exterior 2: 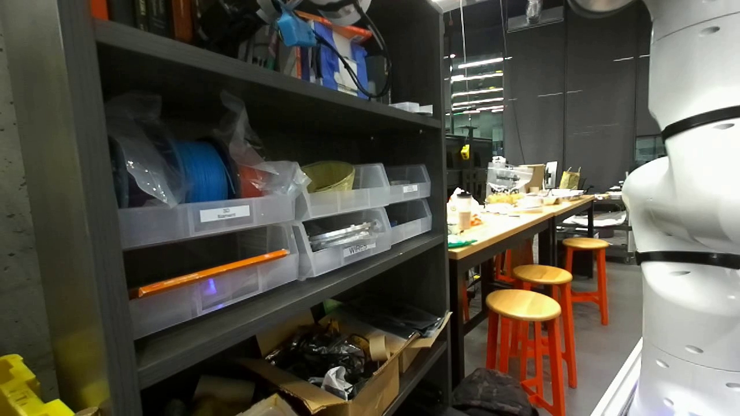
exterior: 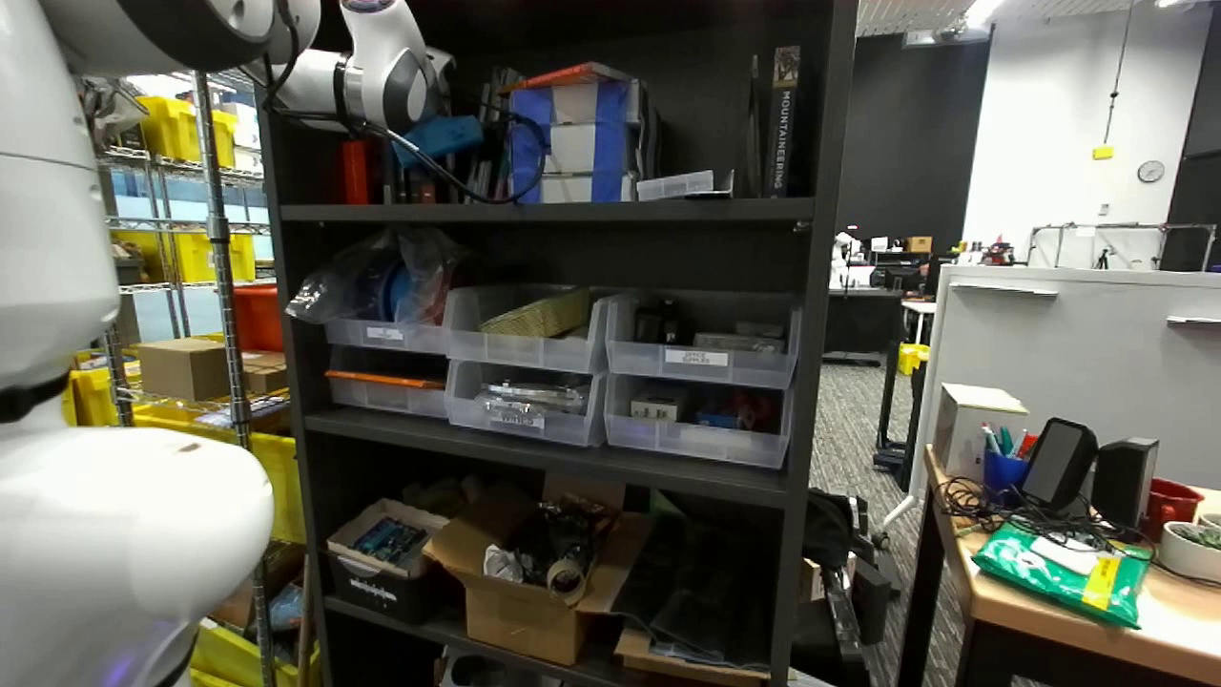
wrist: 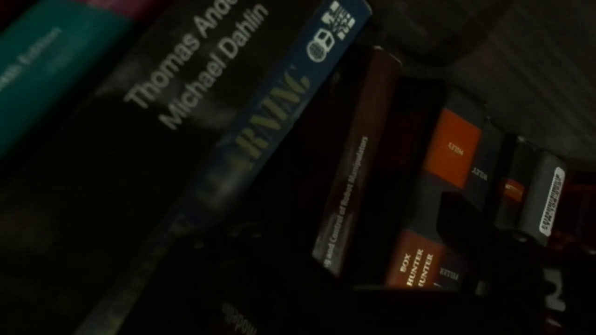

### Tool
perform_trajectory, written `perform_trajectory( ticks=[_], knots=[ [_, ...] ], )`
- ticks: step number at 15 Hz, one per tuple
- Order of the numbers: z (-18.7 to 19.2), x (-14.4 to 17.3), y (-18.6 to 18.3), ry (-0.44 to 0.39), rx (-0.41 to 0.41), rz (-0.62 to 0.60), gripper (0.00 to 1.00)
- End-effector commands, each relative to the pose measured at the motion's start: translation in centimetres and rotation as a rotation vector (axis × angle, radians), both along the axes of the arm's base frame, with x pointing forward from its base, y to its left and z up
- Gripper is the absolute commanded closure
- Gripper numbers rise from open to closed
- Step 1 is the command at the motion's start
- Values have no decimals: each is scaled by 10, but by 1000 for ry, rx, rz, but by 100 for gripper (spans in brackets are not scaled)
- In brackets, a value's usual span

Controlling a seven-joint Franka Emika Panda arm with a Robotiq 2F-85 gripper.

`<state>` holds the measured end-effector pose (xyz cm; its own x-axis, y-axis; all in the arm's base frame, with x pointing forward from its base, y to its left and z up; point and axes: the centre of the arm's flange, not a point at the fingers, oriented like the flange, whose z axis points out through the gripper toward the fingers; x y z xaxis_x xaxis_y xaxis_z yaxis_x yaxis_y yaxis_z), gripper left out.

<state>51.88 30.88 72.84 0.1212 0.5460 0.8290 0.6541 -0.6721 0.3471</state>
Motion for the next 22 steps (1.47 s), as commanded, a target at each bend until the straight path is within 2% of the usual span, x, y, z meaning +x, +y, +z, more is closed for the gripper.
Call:
perform_trajectory(
  ticks=[1,7,11,14,22],
  knots=[
    [1,14,-8,-14,-38,-7,15],
    [-1,16,-19,-27,-46,-39,13],
    [-1,19,-18,-36,-52,-44,16],
    [0,22,-20,-73,-63,-86,16],
    [2,17,-15,-111,-40,-125,12]
  ],
)
